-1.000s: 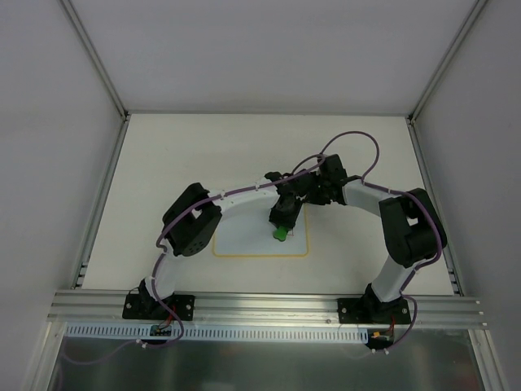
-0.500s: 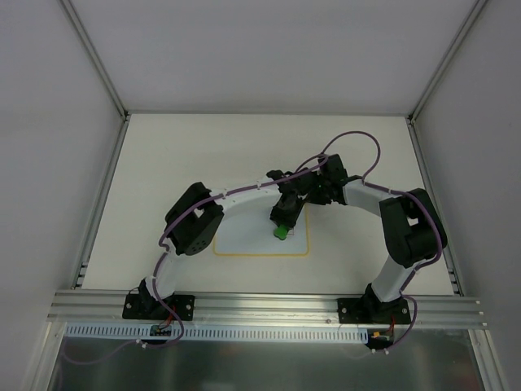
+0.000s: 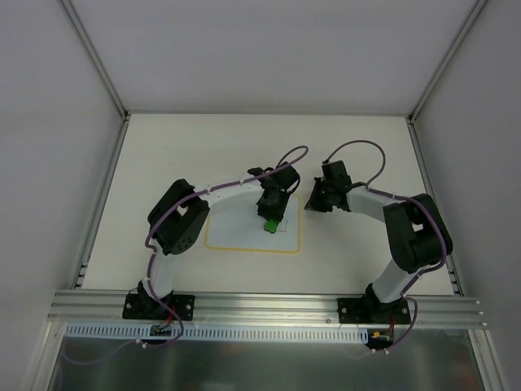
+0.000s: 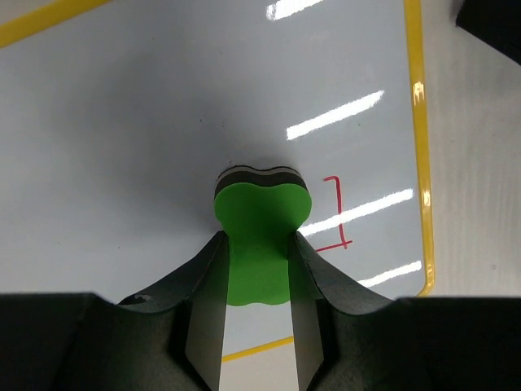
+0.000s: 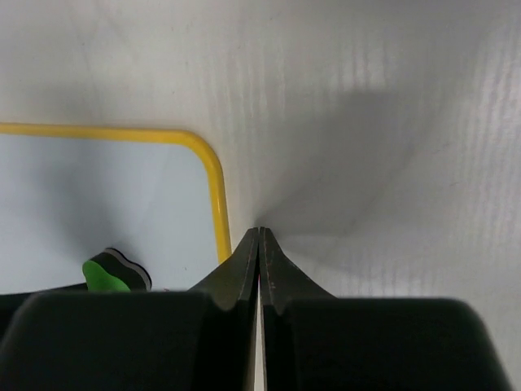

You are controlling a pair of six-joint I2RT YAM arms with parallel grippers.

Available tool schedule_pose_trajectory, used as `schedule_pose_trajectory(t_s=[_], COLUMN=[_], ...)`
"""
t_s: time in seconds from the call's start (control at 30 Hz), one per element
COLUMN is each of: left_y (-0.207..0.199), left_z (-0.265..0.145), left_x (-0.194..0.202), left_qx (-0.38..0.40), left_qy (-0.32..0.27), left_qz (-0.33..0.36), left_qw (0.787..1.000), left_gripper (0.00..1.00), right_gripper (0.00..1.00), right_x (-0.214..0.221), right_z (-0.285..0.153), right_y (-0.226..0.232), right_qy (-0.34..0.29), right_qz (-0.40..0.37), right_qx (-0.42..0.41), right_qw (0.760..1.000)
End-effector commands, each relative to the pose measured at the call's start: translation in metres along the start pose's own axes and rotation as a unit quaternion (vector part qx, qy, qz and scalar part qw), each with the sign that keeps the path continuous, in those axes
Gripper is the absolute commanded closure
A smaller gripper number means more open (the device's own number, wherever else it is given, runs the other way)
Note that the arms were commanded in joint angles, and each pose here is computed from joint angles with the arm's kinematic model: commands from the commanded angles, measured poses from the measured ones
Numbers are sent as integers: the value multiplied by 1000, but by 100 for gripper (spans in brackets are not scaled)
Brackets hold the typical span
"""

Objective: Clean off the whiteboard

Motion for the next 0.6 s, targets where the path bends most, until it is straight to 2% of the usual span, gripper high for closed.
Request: schedule_pose_trajectory(t_s=[0.0, 0.13, 0.3, 0.37, 0.47, 0.57], left_y=[61, 64, 48, 42, 37, 36], left_z=[10, 8, -1, -5, -9, -9], left_x=[25, 25, 15, 6, -2, -5], left_qx=[-87, -71, -41, -31, -24, -23], left_qy=[37, 35, 23, 13, 3, 0], left_qz=[-10, -19, -35, -41, -45, -45], left_qw=[995, 997, 998, 999, 999, 999], left_gripper=[100, 100, 100, 100, 100, 100], right_gripper=[100, 100, 99, 96, 87, 82], right_x=[48, 62, 53, 45, 45, 47], right_z=[1, 7, 9, 7, 5, 4], right_y=[7, 25, 32, 39, 40, 38], right_qy=[69, 76, 57, 36, 31, 32], right_qz=[9, 5, -3, -7, -12, -12], right_qx=[-1, -18, -36, -57, -71, -81], right_qw=[998, 997, 998, 998, 997, 996])
Point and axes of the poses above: each gripper's point midway between its finger pads, its own z axis out along the fingers, its own y axis along the line the jaws close on, x = y × z, the point moved 1 cm from there along -z, back along the fingers, and after that the axes turned 8 degrees about -z, right-handed, at the moved point
